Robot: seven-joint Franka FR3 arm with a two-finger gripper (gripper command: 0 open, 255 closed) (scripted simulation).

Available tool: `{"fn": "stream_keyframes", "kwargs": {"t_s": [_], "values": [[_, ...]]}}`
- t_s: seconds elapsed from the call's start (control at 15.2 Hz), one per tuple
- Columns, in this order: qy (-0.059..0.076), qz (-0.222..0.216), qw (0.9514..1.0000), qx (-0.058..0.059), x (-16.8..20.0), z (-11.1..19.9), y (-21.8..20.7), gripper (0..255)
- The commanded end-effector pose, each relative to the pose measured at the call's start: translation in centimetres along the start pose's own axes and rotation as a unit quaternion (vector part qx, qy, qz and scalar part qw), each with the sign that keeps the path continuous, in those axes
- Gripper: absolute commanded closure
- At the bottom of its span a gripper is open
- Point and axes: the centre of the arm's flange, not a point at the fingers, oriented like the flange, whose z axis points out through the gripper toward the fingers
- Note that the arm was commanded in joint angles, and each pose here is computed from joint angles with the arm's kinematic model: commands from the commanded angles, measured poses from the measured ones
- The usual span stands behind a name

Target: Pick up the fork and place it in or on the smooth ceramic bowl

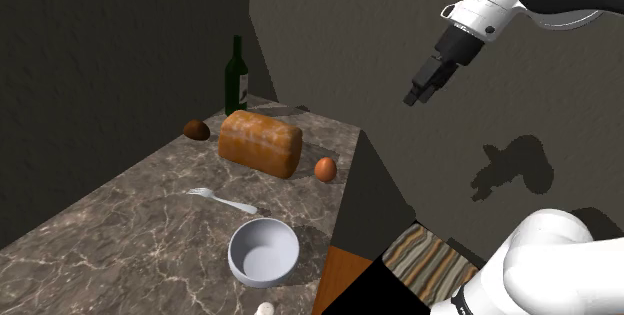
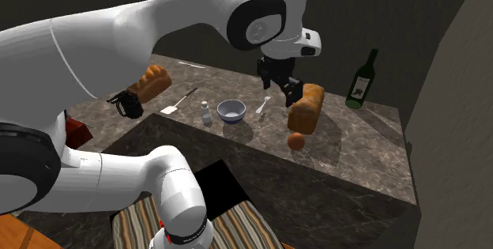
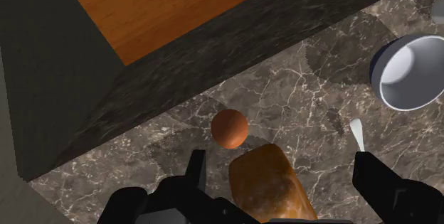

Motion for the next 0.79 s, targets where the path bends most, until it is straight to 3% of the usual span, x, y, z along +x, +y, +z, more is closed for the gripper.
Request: {"fn": "stream_keyframes", "kwargs": {"t_s": [0.0,0.73], "values": [[0.0,0.0,1.0,0.0,0.0,0.0,0.0,0],[-0.053,-0.054,0.997,0.013,9.6,10.4,-6.2,0]]}}
